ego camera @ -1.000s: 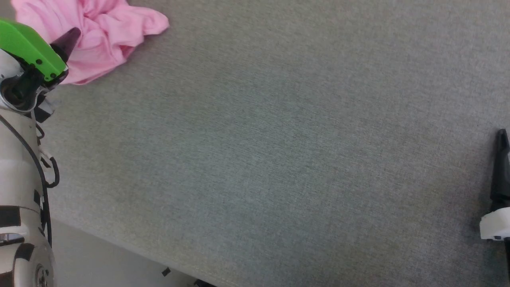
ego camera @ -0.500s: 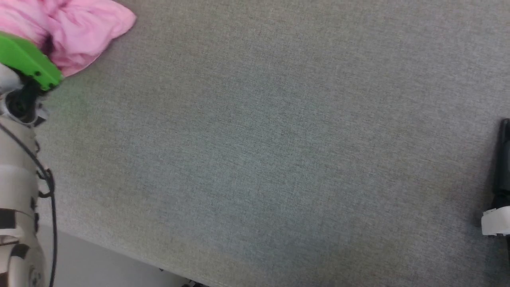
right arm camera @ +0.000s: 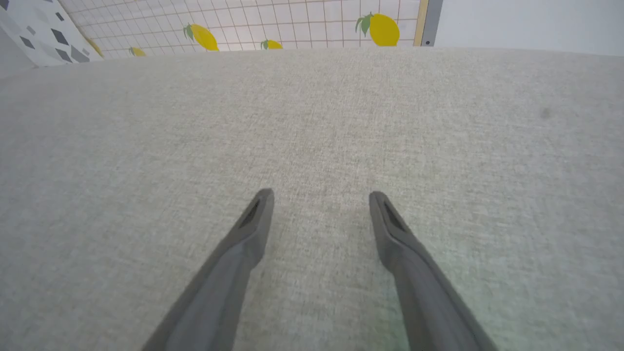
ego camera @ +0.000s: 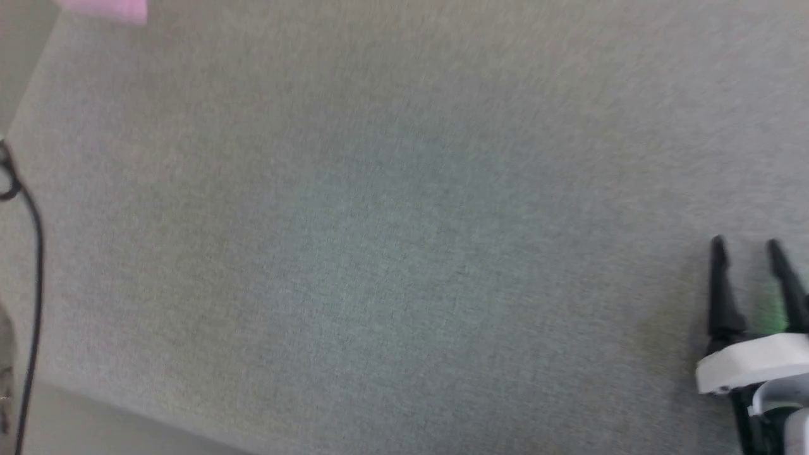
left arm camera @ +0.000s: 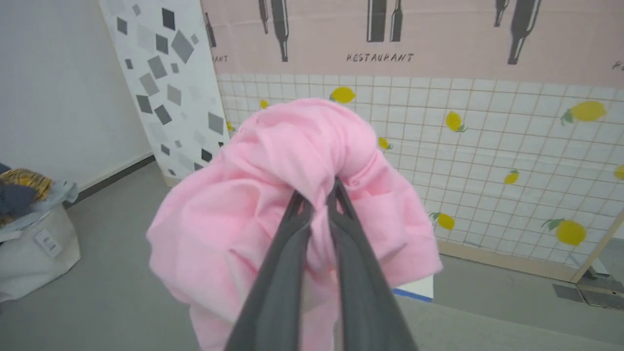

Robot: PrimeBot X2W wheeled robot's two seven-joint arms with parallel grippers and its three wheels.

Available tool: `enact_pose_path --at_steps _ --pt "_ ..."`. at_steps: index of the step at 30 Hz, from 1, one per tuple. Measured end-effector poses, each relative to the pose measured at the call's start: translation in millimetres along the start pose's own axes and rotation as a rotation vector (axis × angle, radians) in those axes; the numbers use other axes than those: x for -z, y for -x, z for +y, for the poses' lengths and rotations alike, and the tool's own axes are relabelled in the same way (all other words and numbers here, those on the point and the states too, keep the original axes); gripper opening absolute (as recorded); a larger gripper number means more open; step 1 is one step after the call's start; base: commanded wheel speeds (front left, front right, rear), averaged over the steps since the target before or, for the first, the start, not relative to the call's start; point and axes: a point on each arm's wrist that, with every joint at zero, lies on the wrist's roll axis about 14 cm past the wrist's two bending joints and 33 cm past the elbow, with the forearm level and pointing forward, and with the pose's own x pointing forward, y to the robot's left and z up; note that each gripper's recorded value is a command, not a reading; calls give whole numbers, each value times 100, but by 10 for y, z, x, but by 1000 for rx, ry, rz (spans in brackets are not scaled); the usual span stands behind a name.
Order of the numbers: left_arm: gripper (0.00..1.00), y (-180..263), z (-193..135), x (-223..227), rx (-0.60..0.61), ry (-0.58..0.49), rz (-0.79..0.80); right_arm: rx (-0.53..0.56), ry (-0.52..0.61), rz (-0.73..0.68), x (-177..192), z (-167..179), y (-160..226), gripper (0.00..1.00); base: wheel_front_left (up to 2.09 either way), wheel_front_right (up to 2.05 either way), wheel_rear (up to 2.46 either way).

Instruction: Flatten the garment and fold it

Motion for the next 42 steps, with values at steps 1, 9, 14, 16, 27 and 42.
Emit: enact_pose_path --at_steps 1,9,14,16,27,42 --pt "0 0 -179 -142 50 1 -20 0 -8 -11 -27 7 39 100 0 0 0" --pt "0 363 -1544 -410 410 119 16 53 -51 -108 -275 -126 375 100 0 0 0" --pt "0 909 -2347 264 609 191 192 113 -69 -145 -348 -306 627 100 0 0 0" --pt "0 1203 -2607 649 673 219 316 142 -72 -159 -373 -394 725 100 0 0 0" --pt "91 3036 -3269 2054 887 258 969 241 -86 -206 -419 -664 1158 100 0 0 0" --pt "100 1917 -1886 545 409 501 118 161 -85 -260 -609 -400 1171 100 0 0 0"
